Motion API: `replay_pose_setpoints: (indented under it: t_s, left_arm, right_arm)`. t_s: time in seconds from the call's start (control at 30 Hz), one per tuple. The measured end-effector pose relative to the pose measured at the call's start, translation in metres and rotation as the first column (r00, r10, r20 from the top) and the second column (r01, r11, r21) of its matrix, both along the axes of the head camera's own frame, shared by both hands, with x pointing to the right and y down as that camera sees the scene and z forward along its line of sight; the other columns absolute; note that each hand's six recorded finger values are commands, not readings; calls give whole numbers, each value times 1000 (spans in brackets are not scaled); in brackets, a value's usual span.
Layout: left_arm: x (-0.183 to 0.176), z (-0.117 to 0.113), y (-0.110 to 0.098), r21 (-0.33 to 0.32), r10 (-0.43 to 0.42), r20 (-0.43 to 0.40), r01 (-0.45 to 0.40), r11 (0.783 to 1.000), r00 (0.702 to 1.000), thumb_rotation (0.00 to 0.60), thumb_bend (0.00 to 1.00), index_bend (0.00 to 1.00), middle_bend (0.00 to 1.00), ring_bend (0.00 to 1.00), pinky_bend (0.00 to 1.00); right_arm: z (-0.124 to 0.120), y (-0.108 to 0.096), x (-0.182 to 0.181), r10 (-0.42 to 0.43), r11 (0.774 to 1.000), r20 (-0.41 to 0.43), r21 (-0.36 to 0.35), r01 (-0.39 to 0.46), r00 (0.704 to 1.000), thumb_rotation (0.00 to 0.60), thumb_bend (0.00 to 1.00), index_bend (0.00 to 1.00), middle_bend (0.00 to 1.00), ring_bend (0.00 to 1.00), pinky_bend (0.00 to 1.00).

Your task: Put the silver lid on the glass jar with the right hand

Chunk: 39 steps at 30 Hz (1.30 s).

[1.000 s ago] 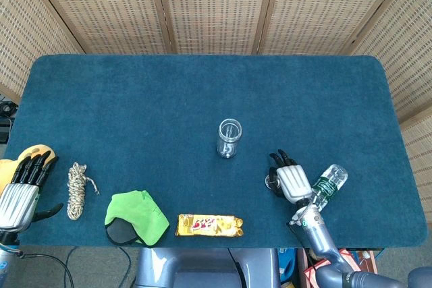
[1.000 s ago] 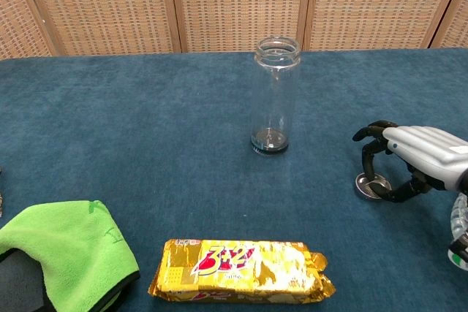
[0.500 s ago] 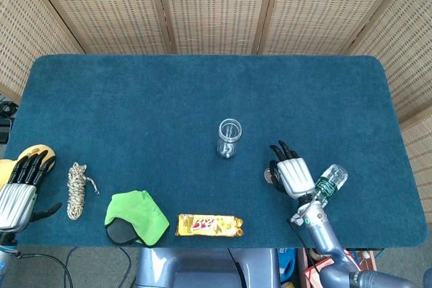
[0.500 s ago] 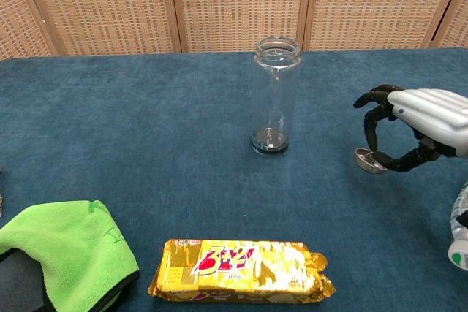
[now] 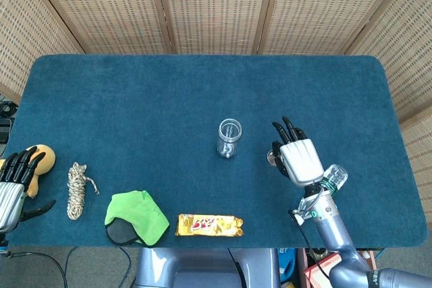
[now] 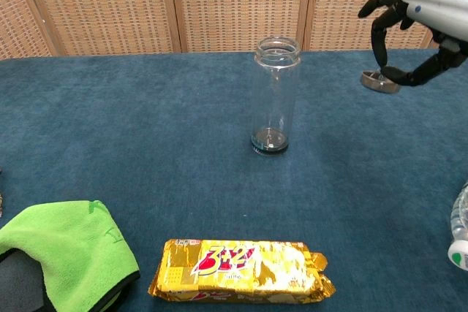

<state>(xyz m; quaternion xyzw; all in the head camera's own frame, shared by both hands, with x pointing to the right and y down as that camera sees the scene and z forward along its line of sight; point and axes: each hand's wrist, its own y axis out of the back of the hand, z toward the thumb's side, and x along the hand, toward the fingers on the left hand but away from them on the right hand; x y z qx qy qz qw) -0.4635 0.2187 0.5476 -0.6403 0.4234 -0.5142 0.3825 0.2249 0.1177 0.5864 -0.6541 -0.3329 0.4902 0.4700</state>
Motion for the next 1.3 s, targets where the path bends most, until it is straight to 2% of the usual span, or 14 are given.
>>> replay_pose_setpoints:
  t_s: [0.23,0.6,0.83,1.3]
  left_arm:
    - [0,-6,-10,3,4,-18,-4,1000,1000,600,166,0,0,0,0]
    - [-2,-8,-20,8,-2,-50,2,1000,999,600,166,0,0,0,0]
    - [1,-6,-19,-11,7,-60,-8,1000,998,600,166,0,0,0,0]
    - [-2,-6,-21,-11,-5,-75,4,1000,997,600,166,0,0,0,0]
  right_arm:
    - [-25,-23,-22,-27,999,-37,44,28,999,600,560,619,204,9,310]
    - [-36,-43,-71,-92,993,-59,73,96,994,600,560,619,201,9,310]
    - [-30,-51,-100,-96,993,-33,72,98,995,600,560,619,200,9,310]
    - [-12,-60,-120,-87,992,-18,85,88,996,600,559,619,195,9,310]
